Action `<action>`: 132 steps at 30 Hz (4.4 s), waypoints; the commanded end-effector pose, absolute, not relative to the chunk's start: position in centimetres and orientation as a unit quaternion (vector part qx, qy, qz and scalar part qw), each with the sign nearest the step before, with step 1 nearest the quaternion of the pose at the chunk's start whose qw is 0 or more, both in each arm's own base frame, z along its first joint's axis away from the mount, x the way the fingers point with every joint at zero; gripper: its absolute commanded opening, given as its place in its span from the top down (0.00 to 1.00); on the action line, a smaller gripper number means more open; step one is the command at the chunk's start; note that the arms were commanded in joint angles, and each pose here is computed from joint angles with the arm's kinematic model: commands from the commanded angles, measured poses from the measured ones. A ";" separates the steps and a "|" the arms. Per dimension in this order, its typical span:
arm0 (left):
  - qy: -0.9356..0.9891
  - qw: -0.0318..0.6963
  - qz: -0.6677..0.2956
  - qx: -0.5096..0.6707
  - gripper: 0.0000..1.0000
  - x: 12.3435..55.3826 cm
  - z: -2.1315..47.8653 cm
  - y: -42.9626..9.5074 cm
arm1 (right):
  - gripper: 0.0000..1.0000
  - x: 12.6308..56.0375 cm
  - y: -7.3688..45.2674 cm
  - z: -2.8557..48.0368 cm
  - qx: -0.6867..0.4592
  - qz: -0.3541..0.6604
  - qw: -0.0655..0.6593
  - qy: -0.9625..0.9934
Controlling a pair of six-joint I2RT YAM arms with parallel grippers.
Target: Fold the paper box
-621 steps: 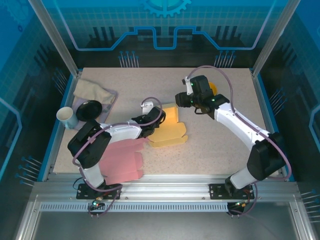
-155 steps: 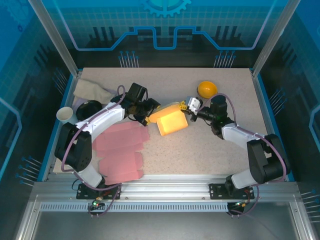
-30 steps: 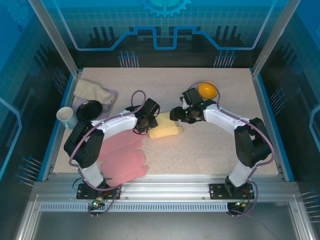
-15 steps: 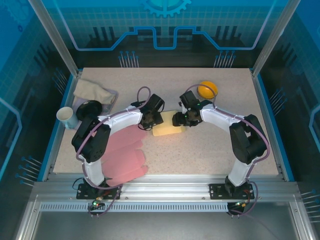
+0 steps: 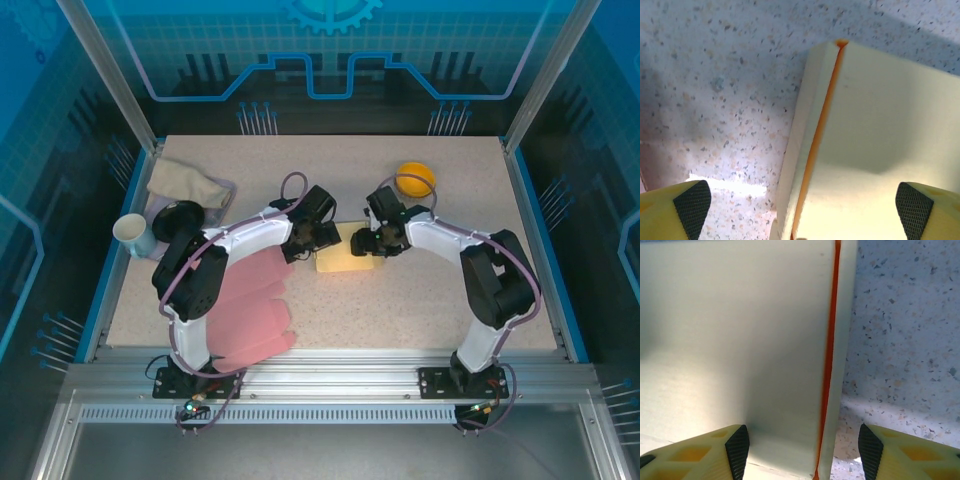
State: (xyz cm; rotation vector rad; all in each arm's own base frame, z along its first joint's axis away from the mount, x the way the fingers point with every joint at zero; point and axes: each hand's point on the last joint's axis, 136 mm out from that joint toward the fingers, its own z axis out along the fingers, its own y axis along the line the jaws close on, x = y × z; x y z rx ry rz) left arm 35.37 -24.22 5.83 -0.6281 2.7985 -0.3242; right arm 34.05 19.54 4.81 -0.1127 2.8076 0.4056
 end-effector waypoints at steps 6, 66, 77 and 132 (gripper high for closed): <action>0.926 0.079 -0.177 -0.324 0.01 34.9 7.5 -26.1 | 0.38 32.1 19.4 4.1 -0.029 0.165 0.140 0.976; 0.923 0.048 -0.131 -0.358 0.01 33.3 1.9 -24.8 | 0.38 28.6 18.3 7.6 -0.027 0.171 0.156 0.973; 0.925 0.047 -0.127 -0.355 0.01 33.0 1.5 -24.6 | 0.40 27.6 19.8 4.7 -0.024 0.200 0.141 0.969; 0.927 0.055 -0.108 -0.355 0.01 32.9 1.4 -23.5 | 0.58 28.4 22.0 4.0 -0.142 0.203 0.203 0.947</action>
